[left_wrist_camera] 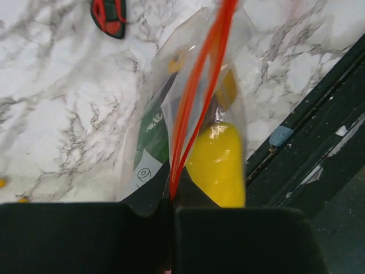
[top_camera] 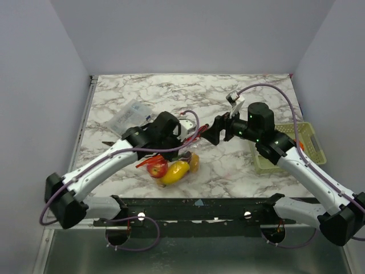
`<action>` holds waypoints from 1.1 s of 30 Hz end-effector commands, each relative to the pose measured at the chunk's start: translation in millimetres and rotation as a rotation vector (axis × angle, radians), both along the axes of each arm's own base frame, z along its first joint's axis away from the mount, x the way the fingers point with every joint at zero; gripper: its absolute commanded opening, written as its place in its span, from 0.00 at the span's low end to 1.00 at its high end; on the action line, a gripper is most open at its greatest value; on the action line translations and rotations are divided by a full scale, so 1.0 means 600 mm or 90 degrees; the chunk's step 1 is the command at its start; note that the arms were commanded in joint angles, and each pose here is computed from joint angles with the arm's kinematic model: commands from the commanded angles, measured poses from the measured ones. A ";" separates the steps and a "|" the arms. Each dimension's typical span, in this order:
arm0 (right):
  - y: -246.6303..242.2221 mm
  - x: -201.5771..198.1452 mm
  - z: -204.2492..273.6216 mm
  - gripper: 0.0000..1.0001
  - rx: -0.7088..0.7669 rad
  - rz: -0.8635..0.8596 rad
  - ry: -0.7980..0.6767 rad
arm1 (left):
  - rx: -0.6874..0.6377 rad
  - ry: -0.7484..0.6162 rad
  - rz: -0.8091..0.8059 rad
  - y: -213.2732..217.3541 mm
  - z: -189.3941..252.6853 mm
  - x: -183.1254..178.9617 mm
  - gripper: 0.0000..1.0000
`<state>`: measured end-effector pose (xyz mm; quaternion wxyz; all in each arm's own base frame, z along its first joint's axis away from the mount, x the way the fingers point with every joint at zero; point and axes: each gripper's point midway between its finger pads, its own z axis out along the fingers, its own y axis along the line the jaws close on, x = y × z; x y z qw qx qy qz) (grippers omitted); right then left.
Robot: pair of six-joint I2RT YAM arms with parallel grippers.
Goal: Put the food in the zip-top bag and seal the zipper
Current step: Zip the zipper food storage bag at the center of the board.
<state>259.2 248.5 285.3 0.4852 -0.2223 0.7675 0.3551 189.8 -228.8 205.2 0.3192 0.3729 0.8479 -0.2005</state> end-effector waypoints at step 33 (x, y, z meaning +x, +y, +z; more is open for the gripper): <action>0.076 -0.161 -0.031 0.67 0.150 0.466 -0.067 | -0.267 0.008 -0.154 -0.046 0.059 -0.069 0.00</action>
